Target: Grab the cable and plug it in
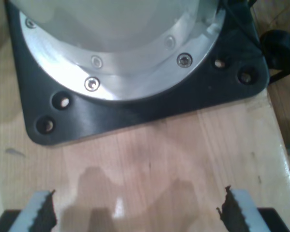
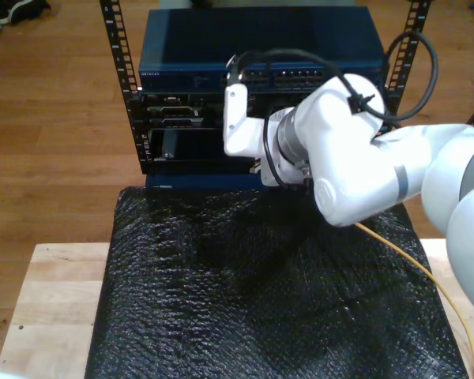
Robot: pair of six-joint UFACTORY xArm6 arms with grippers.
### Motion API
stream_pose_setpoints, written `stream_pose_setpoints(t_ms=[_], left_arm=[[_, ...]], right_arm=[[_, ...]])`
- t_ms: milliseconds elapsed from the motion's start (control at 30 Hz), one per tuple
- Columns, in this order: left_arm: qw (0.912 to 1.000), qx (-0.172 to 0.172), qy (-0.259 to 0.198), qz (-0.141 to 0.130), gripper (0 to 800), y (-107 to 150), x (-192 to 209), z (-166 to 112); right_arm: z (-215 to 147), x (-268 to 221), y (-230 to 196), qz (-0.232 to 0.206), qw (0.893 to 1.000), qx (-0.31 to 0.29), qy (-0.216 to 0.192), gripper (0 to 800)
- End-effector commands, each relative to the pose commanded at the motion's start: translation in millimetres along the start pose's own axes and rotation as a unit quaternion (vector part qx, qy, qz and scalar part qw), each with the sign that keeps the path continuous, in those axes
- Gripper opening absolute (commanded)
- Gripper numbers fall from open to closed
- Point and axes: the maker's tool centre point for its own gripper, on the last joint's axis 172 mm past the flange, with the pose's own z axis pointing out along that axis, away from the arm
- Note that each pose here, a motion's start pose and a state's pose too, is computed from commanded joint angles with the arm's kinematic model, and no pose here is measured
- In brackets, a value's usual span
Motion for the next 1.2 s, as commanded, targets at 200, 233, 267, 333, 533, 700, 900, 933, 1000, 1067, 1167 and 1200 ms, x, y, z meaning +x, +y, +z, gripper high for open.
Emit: stream_pose_setpoints(t_ms=[200, 233, 267, 333, 533, 700, 900, 933, 1000, 1067, 1167, 1200], left_arm=[[1.0000, 0.001, 0.000, 0.000, 800, 0, 0, 0], [1.0000, 0.001, 0.000, 0.000, 800, 0, 0, 0], [1.0000, 0.001, 0.000, 0.000, 800, 0, 0, 0], [1.0000, 0.001, 0.000, 0.000, 800, 0, 0, 0], [1.0000, 0.001, 0.000, 0.000, 800, 0, 0, 0], [1.0000, 0.001, 0.000, 0.000, 800, 0, 0, 0], [1.0000, 0.001, 0.000, 0.000, 800, 0, 0, 0], [1.0000, 0.001, 0.000, 0.000, 800, 0, 0, 0], [1.0000, 0.001, 0.000, 0.000, 800, 0, 0, 0], [1.0000, 0.001, 0.000, 0.000, 800, 0, 0, 0], [1.0000, 0.001, 0.000, 0.000, 800, 0, 0, 0], [1.0000, 0.000, 0.000, 0.000, 800, 0, 0, 0]], right_arm=[[0, -18, 4, -0.012, 0.999, -0.029, -0.001, 0], [2, -22, -2, -0.017, 0.999, -0.028, -0.003, 0], [4, -24, -9, -0.025, 0.999, -0.026, -0.005, 0], [3, -25, -22, -0.041, 0.999, -0.030, -0.001, 0], [-16, -29, -23, -0.103, 0.989, -0.101, 0.028, 0], [-21, -29, -22, -0.122, 0.985, -0.117, 0.035, 0], [-40, -24, -17, -0.152, 0.978, -0.138, 0.037, 0], [-40, -23, -15, -0.153, 0.978, -0.139, 0.038, 0], [-41, -23, -13, -0.154, 0.977, -0.141, 0.038, 0], [-41, -23, -12, -0.153, 0.977, -0.141, 0.038, 0], [-42, -23, -12, -0.156, 0.977, -0.143, 0.038, 0], [-44, -22, -12, -0.162, 0.976, -0.144, 0.038, 0]])
